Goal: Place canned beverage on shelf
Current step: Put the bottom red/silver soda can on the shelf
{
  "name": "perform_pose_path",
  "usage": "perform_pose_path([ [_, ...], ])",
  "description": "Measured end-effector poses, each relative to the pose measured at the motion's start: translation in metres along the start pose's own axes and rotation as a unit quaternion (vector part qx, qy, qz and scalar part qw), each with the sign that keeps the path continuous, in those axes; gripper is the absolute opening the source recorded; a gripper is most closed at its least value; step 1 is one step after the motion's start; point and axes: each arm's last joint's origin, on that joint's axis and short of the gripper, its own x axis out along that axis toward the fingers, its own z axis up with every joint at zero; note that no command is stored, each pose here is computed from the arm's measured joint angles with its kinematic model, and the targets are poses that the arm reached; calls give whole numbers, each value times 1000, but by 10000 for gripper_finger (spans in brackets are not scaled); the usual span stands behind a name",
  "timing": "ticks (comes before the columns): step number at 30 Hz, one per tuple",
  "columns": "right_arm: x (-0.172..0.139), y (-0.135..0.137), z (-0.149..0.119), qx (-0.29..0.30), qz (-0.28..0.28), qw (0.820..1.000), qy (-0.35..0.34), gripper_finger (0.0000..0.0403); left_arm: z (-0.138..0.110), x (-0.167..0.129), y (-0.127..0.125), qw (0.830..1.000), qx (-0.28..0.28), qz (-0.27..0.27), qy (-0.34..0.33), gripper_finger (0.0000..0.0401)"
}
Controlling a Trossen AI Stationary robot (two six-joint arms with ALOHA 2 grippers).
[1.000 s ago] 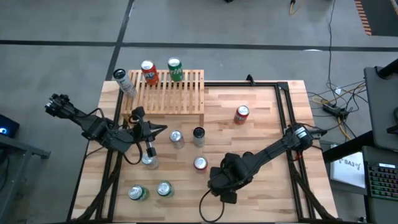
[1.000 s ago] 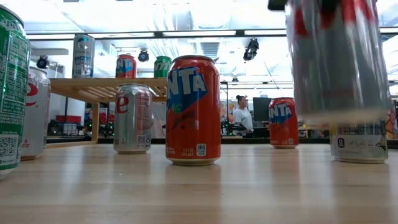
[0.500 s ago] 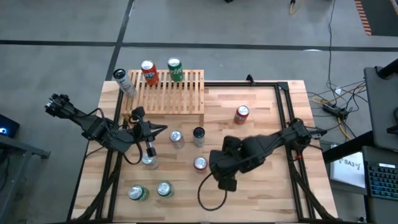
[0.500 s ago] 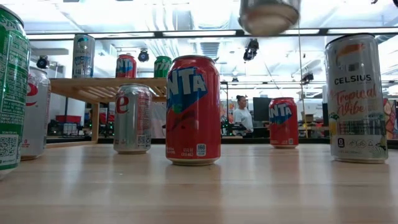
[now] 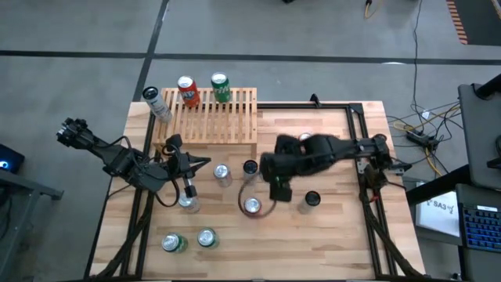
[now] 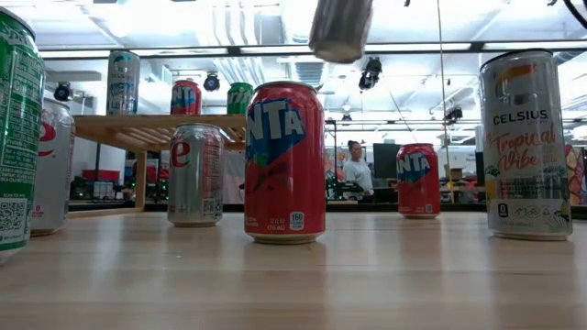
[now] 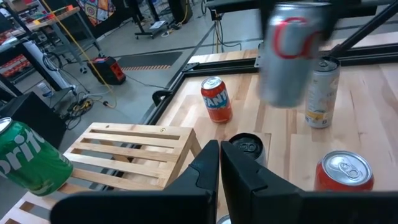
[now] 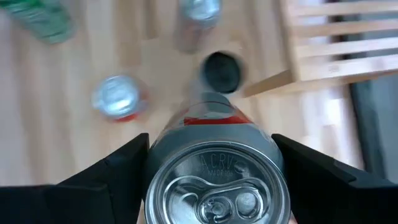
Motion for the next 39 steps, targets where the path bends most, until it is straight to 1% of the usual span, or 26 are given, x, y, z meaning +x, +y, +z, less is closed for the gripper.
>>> perform_pose_path([
  [4, 8, -31, 13, 13, -47, 998, -30, 285, 0, 0, 0, 1000, -1, 0, 0, 0],
  [9, 15, -67, 28, 47, -64, 994, -71, 285, 0, 0, 0, 1000, 0, 0, 0, 0],
  [13, 18, -91, 37, 91, -75, 987, -109, 285, 0, 0, 0, 1000, 0, 0, 0, 0],
  [15, 19, -102, 42, 108, -71, 983, -131, 285, 0, 0, 0, 1000, 0, 0, 0, 0],
  [20, 22, -124, 52, 141, -31, 975, -171, 288, 0, 0, 0, 1000, 0, 0, 0, 0],
  [25, 32, -136, 55, 147, -25, 974, -171, 290, 0, 0, 0, 1000, 0, 0, 0, 0],
  [30, 41, -138, 55, 140, -30, 978, -153, 290, 0, 0, 0, 1000, 0, 1, 0, 0],
  [34, 46, -137, 50, 141, -31, 983, -117, 291, 0, 0, 0, 1000, 0, 5, 0, 0],
  [39, 56, -137, 47, 141, -36, 985, -88, 292, 0, 0, 0, 1000, 17, 6, -1, 0],
])
